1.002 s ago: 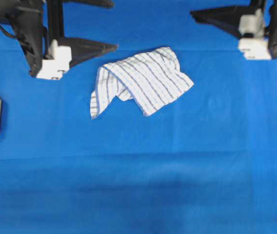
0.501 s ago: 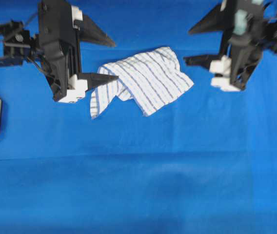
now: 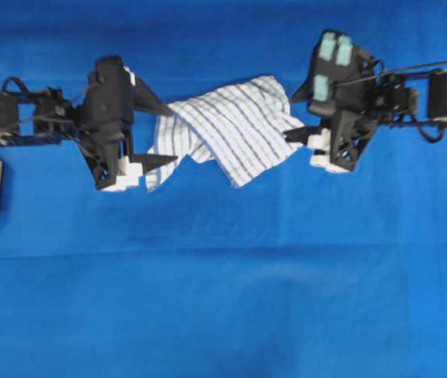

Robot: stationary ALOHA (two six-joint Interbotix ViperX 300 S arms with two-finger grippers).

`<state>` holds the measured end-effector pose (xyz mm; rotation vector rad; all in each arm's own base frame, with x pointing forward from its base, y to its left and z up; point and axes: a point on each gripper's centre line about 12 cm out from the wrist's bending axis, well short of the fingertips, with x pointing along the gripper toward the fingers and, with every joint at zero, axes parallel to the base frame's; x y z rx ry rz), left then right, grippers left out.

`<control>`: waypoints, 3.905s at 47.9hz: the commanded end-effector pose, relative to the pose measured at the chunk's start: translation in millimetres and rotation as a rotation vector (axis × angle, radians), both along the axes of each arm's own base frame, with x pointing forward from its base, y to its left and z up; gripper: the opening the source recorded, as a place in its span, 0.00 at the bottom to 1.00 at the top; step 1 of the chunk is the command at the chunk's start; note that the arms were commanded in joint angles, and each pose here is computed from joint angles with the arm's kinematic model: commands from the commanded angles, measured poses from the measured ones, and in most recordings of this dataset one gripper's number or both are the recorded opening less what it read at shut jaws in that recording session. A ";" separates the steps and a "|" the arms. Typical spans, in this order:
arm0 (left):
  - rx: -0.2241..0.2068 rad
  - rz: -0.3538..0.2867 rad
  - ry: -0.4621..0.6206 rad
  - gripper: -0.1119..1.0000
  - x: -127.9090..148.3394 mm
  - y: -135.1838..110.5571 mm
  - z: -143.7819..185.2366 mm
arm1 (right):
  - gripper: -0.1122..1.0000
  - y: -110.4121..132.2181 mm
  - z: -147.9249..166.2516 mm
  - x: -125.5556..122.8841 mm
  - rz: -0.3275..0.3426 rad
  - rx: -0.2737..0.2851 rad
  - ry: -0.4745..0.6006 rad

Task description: Lift the towel with both arms.

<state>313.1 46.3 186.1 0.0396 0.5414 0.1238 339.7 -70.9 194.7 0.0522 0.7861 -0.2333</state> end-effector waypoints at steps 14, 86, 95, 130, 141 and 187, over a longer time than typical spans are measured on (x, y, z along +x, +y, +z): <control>-0.018 0.006 0.111 0.92 10.3 2.0 -64.3 | 0.69 -1.9 -57.9 20.8 -0.002 0.048 0.068; -0.133 0.087 0.123 0.16 15.4 7.2 11.4 | 0.16 -8.3 30.6 14.9 -0.036 0.001 -0.042; -0.126 0.079 0.055 0.16 10.3 5.8 70.3 | 0.16 -9.7 97.6 0.5 -0.064 -0.033 -0.100; -0.045 0.052 -0.052 0.16 -13.4 6.6 249.0 | 0.16 -9.2 268.0 -41.3 -0.083 -0.150 -0.279; -0.011 0.061 -0.064 0.16 -16.0 14.2 263.7 | 0.16 -8.5 283.3 -45.5 -0.075 -0.171 -0.286; 0.004 0.061 -0.194 0.91 -36.5 10.1 278.0 | 0.68 -8.0 286.2 -45.9 -0.024 -0.240 -0.297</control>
